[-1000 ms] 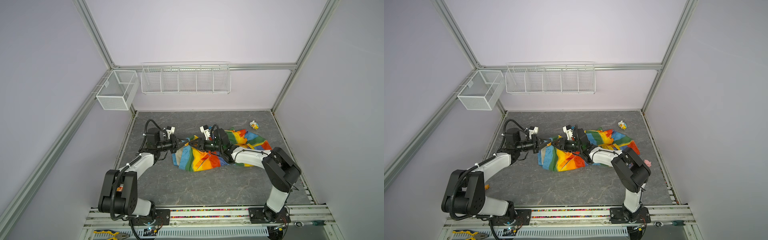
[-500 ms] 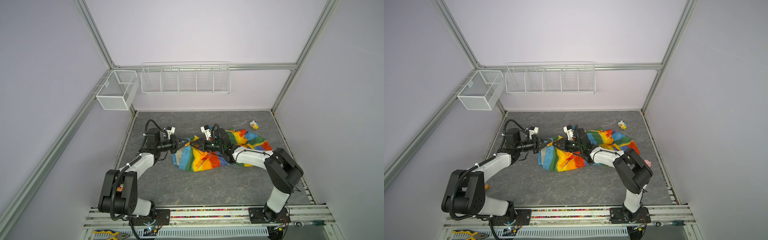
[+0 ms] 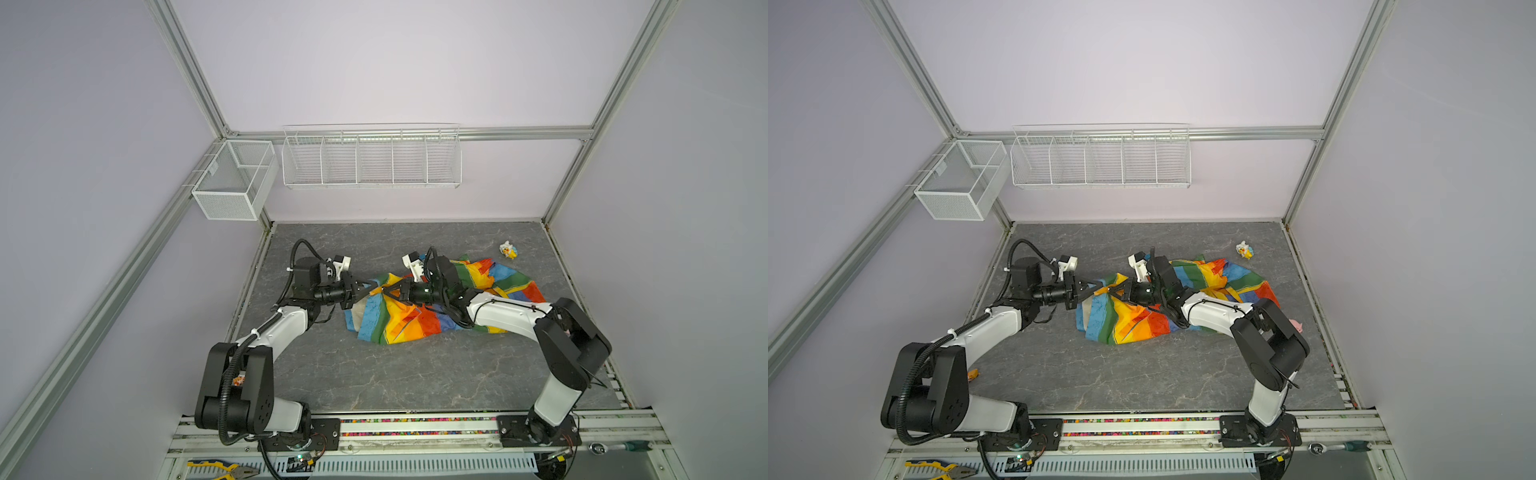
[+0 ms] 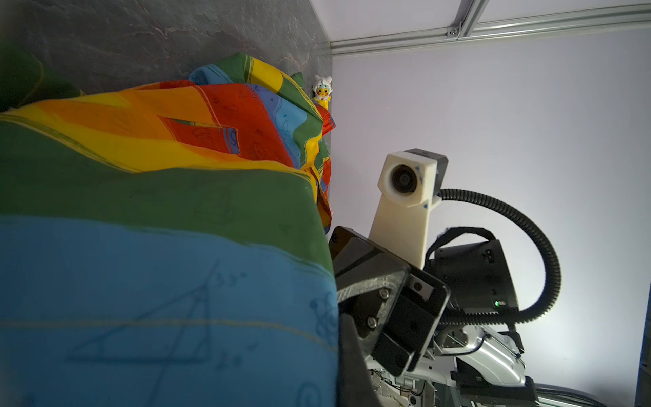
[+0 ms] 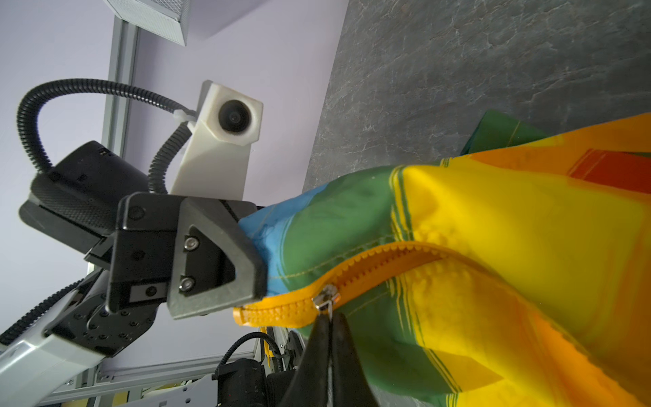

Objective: Zip up the jacket

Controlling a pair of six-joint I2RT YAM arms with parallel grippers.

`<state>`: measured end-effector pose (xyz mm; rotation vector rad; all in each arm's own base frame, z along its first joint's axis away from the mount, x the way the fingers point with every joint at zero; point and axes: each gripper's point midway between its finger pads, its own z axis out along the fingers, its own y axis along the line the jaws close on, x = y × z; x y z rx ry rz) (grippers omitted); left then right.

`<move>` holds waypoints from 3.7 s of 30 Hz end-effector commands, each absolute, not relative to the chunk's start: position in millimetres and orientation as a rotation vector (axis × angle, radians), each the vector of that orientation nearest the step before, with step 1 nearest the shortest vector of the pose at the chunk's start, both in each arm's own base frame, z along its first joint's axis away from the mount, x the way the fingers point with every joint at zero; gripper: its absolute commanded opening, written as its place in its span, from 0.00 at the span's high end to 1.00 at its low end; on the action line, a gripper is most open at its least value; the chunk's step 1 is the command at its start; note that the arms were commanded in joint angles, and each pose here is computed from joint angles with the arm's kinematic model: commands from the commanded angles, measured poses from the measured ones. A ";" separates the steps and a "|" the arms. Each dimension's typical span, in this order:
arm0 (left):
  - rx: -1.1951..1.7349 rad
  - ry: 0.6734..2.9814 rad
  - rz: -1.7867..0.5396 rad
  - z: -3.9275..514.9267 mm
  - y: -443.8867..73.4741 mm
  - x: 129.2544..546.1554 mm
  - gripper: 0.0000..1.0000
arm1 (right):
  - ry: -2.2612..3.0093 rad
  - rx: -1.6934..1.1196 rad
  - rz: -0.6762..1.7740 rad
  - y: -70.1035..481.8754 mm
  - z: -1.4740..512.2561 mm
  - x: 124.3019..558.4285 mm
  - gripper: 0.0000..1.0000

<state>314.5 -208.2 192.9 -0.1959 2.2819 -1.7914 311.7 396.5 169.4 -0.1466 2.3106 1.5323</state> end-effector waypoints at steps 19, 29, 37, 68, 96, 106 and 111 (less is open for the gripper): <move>-0.025 2.302 -1.654 194.6 -210.0 296.2 0.49 | 2.294 -0.171 1.530 404.2 187.7 315.6 0.93; -0.079 2.261 -1.663 200.3 -210.2 307.7 0.68 | 2.320 -0.178 1.503 402.4 180.2 312.7 0.93; -0.072 2.269 -1.657 198.5 -209.3 305.0 1.00 | 2.354 -0.188 1.416 394.9 174.9 312.6 0.93; -0.109 2.421 -1.152 180.3 -159.6 310.7 1.00 | 2.494 -0.188 0.979 343.2 159.1 324.7 0.93; -0.164 2.430 -0.807 178.7 -123.4 323.5 1.00 | 2.508 -0.135 0.908 319.0 157.8 333.1 0.93; -0.166 2.436 -0.723 182.6 -114.8 330.3 1.00 | 2.508 -0.110 0.874 304.5 158.3 335.6 0.93; -0.164 2.437 -0.708 184.3 -113.6 332.4 1.00 | 2.509 -0.093 0.853 295.5 157.2 337.3 0.93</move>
